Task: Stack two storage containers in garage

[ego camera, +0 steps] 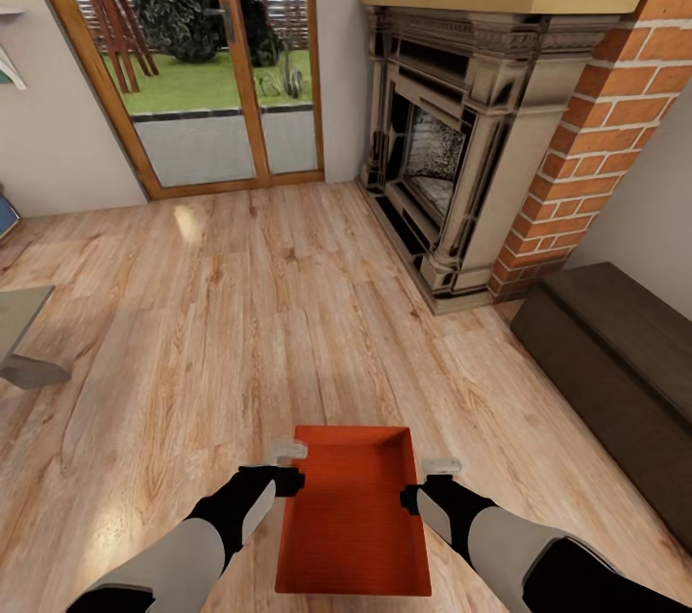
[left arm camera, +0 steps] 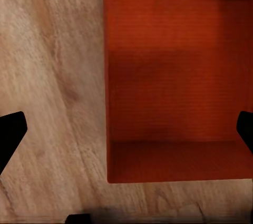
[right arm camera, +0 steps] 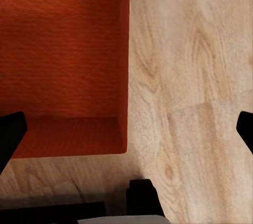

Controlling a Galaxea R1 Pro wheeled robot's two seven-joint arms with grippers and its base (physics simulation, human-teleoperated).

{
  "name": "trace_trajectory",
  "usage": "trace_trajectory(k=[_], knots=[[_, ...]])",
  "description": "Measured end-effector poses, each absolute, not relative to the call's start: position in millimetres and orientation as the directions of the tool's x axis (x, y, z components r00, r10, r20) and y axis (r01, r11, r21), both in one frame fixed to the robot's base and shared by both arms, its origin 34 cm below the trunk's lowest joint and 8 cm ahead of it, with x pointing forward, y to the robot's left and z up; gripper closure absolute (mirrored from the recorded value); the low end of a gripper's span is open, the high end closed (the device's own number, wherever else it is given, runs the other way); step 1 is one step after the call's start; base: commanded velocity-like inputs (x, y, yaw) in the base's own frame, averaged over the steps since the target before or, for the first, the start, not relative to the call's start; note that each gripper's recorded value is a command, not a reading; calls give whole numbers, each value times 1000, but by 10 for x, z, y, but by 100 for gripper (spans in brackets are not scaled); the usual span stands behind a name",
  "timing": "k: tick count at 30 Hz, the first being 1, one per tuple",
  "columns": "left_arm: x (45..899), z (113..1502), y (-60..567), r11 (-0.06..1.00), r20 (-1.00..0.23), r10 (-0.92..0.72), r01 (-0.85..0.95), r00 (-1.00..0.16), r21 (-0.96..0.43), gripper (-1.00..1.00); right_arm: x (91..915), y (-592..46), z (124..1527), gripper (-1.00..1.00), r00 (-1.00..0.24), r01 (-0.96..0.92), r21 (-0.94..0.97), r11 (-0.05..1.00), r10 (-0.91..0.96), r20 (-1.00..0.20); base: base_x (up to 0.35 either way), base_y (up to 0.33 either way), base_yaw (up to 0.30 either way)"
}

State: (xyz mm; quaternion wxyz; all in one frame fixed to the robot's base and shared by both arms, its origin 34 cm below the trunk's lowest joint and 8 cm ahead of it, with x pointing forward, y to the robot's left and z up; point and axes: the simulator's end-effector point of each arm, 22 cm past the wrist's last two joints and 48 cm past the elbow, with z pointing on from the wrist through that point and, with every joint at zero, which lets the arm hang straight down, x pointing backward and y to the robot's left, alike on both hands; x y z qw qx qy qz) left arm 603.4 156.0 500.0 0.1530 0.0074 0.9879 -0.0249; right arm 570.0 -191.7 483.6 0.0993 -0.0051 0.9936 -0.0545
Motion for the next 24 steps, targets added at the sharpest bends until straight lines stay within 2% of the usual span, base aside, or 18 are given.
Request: trace_trajectory(k=[3,24], knots=[[5780,4878,1563,999,-248,14,26,-969,-45,-100,5704,-1911,4838,-100,-980,1,-109,994,-21,-199,0,0,0],[5939,4934,1551,999,-309,14,29,-951,-45,-100,5730,-1930,4842,-100,-977,5,-110,994,-18,-211,0,0,0]])
